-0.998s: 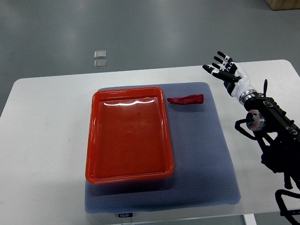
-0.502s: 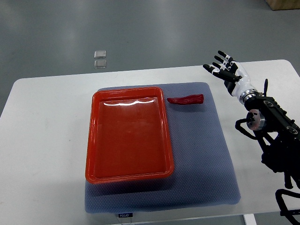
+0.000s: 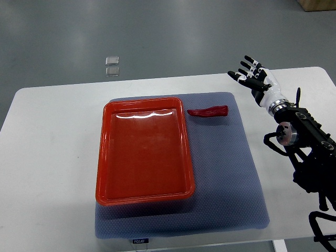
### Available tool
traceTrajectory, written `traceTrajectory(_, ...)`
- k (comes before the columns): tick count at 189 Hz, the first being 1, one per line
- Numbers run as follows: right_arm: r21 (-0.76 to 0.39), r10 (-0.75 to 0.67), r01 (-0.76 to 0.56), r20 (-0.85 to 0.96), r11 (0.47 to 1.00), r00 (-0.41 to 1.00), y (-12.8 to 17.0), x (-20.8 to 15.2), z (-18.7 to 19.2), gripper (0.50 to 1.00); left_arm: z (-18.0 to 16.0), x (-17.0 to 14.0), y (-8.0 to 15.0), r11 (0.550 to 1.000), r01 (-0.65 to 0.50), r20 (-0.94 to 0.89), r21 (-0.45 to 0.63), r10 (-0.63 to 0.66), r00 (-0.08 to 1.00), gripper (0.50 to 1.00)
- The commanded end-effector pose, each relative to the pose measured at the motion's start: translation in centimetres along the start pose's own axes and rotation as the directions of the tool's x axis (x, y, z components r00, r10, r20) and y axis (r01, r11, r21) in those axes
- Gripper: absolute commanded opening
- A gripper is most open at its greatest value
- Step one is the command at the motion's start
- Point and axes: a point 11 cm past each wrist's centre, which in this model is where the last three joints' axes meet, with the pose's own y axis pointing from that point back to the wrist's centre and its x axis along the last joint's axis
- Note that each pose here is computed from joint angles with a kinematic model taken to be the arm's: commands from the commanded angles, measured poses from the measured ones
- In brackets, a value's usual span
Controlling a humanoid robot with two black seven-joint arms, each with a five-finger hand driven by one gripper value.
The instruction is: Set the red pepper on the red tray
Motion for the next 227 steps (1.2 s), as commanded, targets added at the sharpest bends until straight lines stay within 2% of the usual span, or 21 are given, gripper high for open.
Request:
traceTrajectory(1, 0.006, 0.003, -0.003, -0.006, 1.0, 1.0, -0.1, 0.3, -0.4, 0.913, 0.0, 0.0, 0.0, 1.0, 0.0, 0.0, 0.0, 0.0, 1.0, 1.0)
traceTrajectory(97, 0.025, -0.014, 0.016, -0.055, 1.0, 0.998, -0.1, 0.2, -1.1, 0.913, 0.0, 0.0, 0.0, 1.0, 0.0, 0.0, 0.0, 0.0, 1.0, 1.0)
traceTrajectory(120, 0.029, -0.035, 0.04, -0.171, 0.999, 0.985, -0.2, 1.0, -2.3, 0.909, 0.0, 0.0, 0.0, 1.0, 0.0, 0.0, 0.0, 0.0, 1.0, 1.0)
traceTrajectory(139, 0.029, -0.085, 0.1, -0.336, 0.995, 0.938, -0.5, 1.0, -3.7, 0.907, 0.0, 0.0, 0.0, 1.0, 0.0, 0.0, 0.0, 0.0, 1.0, 1.0)
traceTrajectory(176, 0.003, -0.194, 0.253, -0.636, 0.967, 0.747, -0.9, -2.0, -4.3, 0.905, 0.0, 0.0, 0.0, 1.0, 0.0, 0.0, 0.0, 0.0, 1.0, 1.0)
traceTrajectory(202, -0.095, -0.274, 0.342, -0.805, 0.935, 0.526, -1.0, -4.6, -3.6, 0.903, 0.0, 0.0, 0.0, 1.0, 0.0, 0.0, 0.0, 0.0, 1.0, 1.0)
traceTrajectory(227, -0.199, -0.331, 0.388, -0.89, 0.9, 0.313, -0.5, -5.7, -2.6, 0.901, 0.0, 0.0, 0.0, 1.0, 0.0, 0.0, 0.0, 0.0, 1.0, 1.0)
